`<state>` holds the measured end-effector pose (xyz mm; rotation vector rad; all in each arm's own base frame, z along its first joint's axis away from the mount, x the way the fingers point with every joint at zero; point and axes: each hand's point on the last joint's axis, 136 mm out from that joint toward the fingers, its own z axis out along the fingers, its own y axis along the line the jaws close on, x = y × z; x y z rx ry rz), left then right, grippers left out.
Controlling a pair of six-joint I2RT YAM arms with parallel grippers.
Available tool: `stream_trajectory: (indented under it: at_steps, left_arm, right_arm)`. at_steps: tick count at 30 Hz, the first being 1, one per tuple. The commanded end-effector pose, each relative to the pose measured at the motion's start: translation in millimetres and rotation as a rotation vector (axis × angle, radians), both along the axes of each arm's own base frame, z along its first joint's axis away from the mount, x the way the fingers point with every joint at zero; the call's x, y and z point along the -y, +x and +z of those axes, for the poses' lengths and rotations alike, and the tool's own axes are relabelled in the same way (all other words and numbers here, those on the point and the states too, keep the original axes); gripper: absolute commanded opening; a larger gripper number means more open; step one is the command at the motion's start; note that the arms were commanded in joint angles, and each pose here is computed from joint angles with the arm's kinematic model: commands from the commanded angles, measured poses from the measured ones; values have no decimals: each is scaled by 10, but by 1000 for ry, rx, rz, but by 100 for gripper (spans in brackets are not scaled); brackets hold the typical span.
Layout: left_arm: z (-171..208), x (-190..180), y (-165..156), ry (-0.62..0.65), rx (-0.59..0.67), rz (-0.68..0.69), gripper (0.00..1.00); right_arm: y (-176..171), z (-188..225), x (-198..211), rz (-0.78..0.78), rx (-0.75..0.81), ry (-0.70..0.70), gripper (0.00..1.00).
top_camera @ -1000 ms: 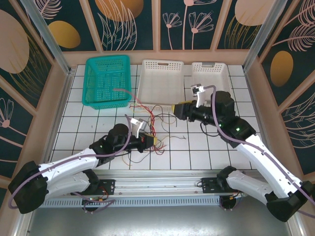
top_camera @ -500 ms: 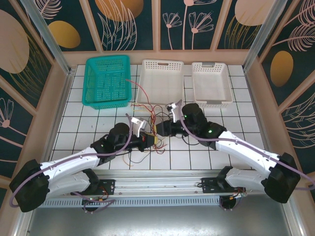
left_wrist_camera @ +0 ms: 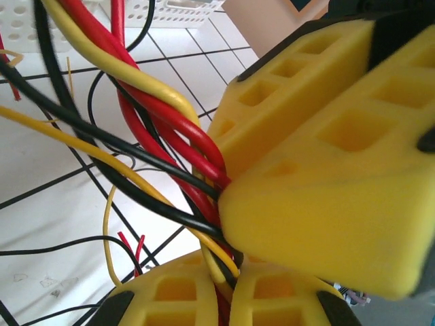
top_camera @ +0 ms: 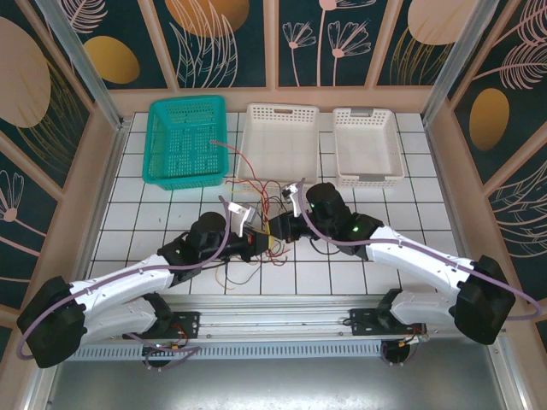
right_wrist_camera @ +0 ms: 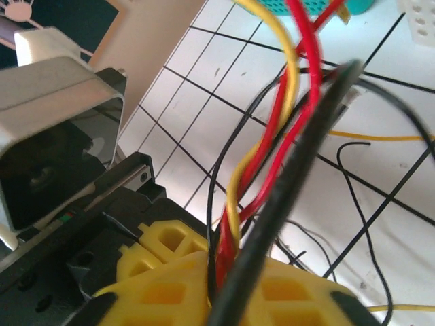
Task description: Untangle the cables
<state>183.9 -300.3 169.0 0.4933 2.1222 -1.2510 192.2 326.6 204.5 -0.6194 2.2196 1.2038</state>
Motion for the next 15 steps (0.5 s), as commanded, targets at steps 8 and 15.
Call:
stream_trajectory:
  at_steps: [8,15]
  left_arm:
    - [350,16,-20,-63,89,-18,21]
    - [390,-82,-89,-74,112,-16,45]
  right_arm:
    - [76,61,115,-71,67,-29,0]
    - [102,189,212,-95,94,-7,0]
